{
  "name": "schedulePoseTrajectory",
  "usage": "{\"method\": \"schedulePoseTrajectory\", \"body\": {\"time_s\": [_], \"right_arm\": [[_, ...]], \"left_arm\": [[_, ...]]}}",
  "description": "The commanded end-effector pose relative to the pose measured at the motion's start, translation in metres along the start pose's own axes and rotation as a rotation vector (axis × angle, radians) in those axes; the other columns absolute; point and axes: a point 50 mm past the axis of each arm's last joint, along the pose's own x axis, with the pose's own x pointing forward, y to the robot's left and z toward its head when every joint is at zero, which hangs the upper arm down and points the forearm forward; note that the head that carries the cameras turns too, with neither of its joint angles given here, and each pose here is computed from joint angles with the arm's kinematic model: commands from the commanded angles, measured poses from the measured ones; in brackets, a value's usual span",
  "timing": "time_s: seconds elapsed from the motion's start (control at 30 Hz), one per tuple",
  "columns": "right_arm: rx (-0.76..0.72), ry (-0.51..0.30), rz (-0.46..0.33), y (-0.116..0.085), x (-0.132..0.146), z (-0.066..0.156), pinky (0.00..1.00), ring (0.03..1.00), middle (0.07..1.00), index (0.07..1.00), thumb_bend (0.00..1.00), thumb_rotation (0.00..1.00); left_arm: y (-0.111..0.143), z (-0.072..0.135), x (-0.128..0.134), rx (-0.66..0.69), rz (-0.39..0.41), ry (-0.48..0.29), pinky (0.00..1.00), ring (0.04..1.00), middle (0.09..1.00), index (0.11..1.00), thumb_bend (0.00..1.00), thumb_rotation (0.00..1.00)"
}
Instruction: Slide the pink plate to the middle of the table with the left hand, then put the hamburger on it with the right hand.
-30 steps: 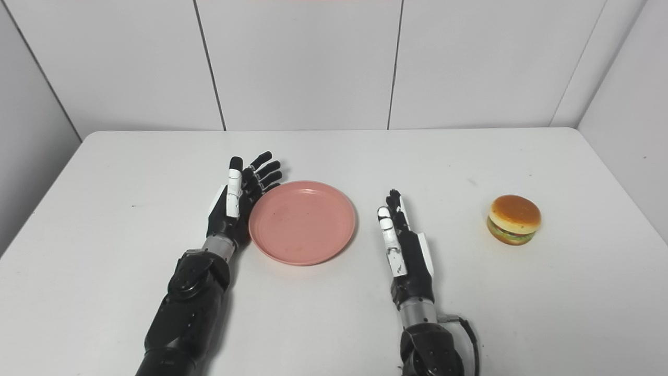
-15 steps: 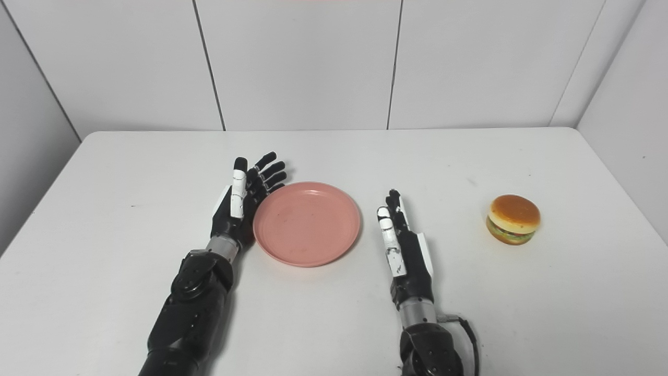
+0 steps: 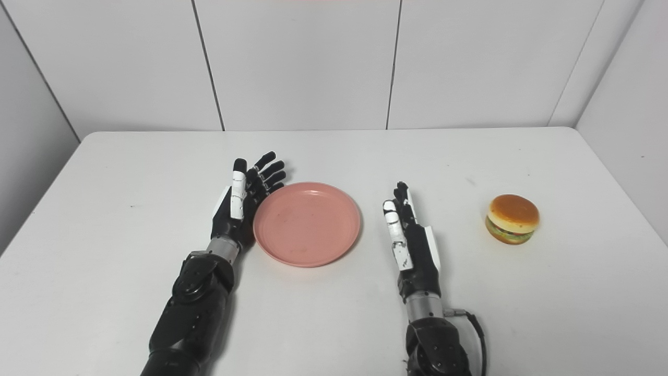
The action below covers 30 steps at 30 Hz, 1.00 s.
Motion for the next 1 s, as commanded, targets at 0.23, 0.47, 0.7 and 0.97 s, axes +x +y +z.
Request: {"method": "schedulePoseTrajectory", "body": {"time_s": [0.23,0.47,0.7,0.97], "right_arm": [[-0.003,-0.229,-0.025,-0.015,0.023,0.054,1.00,0.997,0.998,1.000,0.60,0.89],[-0.055,-0.284,-0.061,-0.034,0.032,0.069,1.00,0.981,0.982,0.992,0.61,0.89],[-0.148,-0.332,-0.110,-0.063,0.041,0.086,1.00,0.984,0.965,0.972,0.68,0.87],[-0.444,-0.260,-0.153,-0.114,0.050,0.109,0.95,0.934,0.941,0.970,0.71,0.86]], "left_arm": [[0.014,0.000,-0.004,0.015,0.046,-0.015,0.88,0.880,0.861,0.848,0.90,1.00],[0.025,0.000,-0.008,0.026,0.062,-0.017,0.92,0.888,0.869,0.862,0.90,1.00],[0.033,-0.003,-0.011,0.019,0.080,-0.016,0.91,0.888,0.871,0.864,0.91,1.00],[0.038,-0.006,-0.017,0.006,0.095,-0.005,0.86,0.874,0.862,0.852,0.90,1.00]]}}
